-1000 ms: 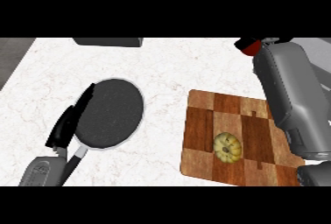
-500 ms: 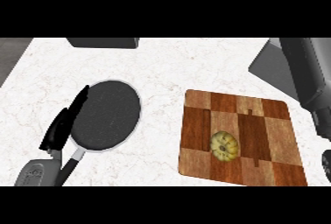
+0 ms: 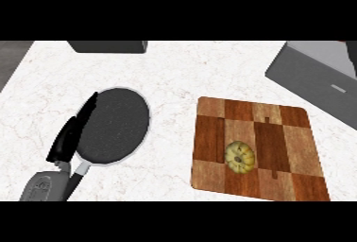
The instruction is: Pick the can from the cutting board and place it in the cardboard box
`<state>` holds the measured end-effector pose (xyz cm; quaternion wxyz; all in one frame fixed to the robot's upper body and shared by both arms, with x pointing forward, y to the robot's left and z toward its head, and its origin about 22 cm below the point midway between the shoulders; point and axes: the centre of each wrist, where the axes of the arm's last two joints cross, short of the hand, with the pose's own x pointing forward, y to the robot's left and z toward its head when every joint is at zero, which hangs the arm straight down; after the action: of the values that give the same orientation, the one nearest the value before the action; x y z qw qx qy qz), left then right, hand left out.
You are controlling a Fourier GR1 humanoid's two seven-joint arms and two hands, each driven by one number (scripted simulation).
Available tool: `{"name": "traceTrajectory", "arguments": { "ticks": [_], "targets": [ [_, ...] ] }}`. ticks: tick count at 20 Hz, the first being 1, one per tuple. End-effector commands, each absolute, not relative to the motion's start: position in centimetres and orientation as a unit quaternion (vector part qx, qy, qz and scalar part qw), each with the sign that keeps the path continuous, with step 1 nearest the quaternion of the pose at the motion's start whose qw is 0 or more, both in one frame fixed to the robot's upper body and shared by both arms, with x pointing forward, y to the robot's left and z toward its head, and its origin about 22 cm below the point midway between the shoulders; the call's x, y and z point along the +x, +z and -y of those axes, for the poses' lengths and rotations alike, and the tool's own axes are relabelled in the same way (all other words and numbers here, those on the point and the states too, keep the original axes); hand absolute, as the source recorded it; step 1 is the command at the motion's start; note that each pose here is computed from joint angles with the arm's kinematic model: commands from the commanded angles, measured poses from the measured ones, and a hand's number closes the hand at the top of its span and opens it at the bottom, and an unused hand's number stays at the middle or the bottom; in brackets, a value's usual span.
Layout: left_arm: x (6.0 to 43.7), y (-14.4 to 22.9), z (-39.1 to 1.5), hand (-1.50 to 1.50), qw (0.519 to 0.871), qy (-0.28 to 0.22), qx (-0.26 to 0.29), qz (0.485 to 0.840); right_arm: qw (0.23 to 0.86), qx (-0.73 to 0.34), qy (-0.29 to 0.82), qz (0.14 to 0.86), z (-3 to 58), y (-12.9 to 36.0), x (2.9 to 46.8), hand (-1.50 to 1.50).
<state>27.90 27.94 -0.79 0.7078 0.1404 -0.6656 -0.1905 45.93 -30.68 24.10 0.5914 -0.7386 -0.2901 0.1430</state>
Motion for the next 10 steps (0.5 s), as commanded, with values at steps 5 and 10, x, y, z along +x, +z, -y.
{"name": "traceTrajectory", "arguments": {
  "ticks": [5,10],
  "targets": [
    [28.6,-0.4,-28.1,0.0,0.706,-0.19,0.133,0.669,0.671,-0.688,0.135,0.241,37.8,19.3,44.1,1.5],
    [28.4,0.0,-27.4,0.0,0.706,-0.193,0.142,0.667,0.759,-0.583,0.122,0.263,42.3,17.5,42.0,-1.5]
  ]
}}
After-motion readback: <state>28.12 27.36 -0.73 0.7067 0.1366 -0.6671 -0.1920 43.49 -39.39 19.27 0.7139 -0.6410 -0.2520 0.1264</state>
